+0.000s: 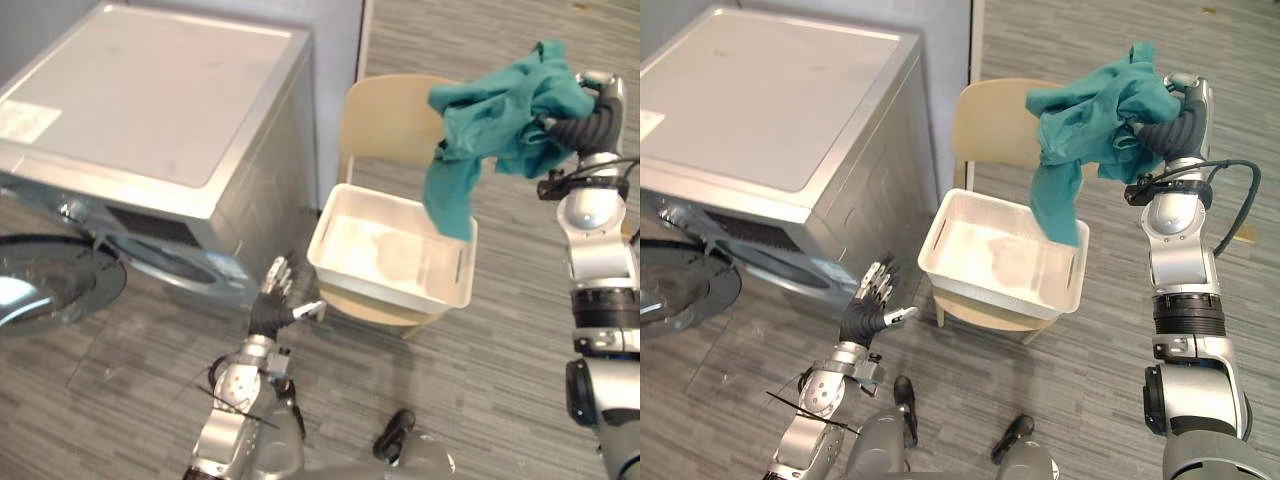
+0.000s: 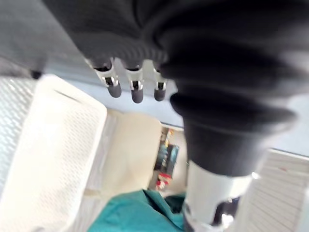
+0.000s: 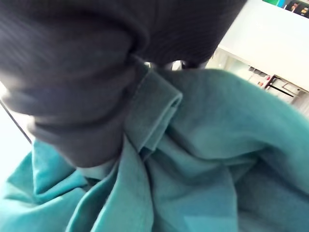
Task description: Pick up the laundry basket with both hands and put the clothes into the washing machine.
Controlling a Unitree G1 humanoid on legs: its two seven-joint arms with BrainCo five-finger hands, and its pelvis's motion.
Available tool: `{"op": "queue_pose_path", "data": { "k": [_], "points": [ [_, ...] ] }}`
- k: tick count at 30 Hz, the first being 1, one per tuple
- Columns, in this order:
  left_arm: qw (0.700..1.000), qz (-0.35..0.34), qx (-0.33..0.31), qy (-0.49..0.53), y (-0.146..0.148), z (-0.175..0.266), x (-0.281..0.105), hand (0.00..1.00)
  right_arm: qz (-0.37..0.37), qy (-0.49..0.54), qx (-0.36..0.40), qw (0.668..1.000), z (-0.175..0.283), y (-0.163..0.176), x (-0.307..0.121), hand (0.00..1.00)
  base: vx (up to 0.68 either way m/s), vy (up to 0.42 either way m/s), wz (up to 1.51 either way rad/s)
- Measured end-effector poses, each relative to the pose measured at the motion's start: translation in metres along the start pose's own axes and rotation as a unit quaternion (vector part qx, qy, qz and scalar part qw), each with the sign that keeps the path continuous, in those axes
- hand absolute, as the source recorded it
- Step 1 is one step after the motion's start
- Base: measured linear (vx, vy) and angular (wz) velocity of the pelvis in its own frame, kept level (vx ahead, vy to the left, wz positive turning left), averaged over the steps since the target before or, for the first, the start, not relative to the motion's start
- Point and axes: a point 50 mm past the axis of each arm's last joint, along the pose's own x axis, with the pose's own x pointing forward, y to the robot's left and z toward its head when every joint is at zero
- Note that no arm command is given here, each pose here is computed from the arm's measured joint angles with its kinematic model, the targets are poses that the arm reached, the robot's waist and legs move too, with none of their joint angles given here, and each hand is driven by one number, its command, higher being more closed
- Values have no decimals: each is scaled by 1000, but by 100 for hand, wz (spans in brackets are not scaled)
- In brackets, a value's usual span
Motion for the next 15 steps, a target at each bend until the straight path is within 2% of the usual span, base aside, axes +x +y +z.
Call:
{"op": "queue_pose_path", "data": {
  "k": [4, 7, 11, 15],
  "points": [
    [995, -70, 2, -68, -23, 27, 36, 0, 31, -22, 19, 999, 10, 5, -5, 100, 20, 11, -34],
    [990, -95, 19, -105, -29, 44, 61, 0, 64, -33, 43, 996, 17, 19, -11, 100, 17, 12, -22],
    [988, -112, 40, -100, -36, 49, 97, 0, 109, -56, 49, 991, 27, 33, -19, 100, 22, 6, -17],
    [990, -130, 27, -49, -43, 39, 117, 0, 150, -75, 77, 983, 40, 50, -26, 100, 25, -1, -3]
  ]
}}
